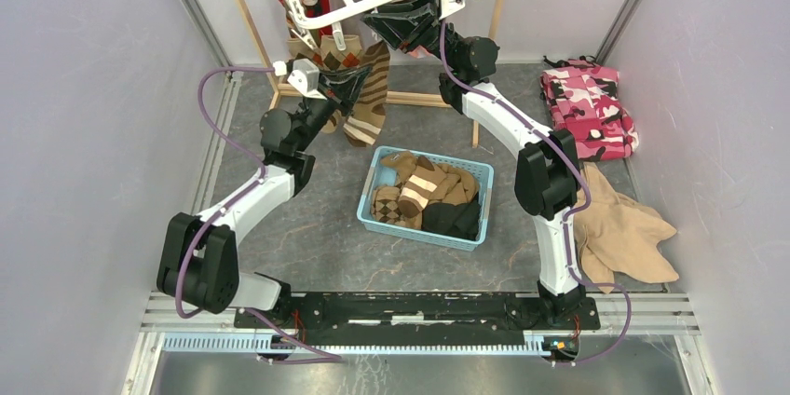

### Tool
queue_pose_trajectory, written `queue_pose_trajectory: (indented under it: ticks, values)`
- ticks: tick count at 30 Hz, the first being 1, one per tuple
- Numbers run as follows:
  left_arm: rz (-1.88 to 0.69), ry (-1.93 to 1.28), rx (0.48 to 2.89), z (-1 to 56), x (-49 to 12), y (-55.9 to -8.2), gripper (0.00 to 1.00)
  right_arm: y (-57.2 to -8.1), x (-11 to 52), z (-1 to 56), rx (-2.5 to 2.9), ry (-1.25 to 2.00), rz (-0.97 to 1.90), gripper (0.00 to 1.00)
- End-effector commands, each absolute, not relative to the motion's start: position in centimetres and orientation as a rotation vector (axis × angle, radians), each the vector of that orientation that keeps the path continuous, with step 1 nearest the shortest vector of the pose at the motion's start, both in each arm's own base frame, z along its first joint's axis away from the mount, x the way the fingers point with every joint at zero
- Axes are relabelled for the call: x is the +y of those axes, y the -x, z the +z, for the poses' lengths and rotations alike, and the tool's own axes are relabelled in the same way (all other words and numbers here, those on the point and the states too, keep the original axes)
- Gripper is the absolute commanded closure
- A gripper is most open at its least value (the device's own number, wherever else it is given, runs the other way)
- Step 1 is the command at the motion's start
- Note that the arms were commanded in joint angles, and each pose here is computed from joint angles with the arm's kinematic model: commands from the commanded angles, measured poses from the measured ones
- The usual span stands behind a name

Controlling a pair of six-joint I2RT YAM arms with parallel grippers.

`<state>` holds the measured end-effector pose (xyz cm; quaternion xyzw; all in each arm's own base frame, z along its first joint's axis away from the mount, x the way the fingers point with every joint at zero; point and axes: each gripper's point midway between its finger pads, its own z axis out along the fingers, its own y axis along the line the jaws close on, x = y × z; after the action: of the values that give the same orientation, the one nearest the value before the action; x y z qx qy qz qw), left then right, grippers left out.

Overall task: Clip the socks to the hanger
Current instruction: Open the clamp at the hanger, then clamp the sock onto the hanger.

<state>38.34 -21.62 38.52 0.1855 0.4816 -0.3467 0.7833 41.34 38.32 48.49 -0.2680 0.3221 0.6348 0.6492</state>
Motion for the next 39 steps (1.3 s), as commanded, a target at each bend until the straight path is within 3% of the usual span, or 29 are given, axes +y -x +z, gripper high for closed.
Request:
queue_pose_trajectory:
  ticks: [1,39]
  values:
    - [-0.68,-0.4,0.979,40.9,-21.0,-38.9,0.98,-39.2,37.4,51.3,0.655,0.639,1.432,1.0]
    - [-0.731,-0.388,0.916,44.1,-21.5,-39.2,0.98,-39.4,37.6,50.8,0.666,0.643,1.425,1.0]
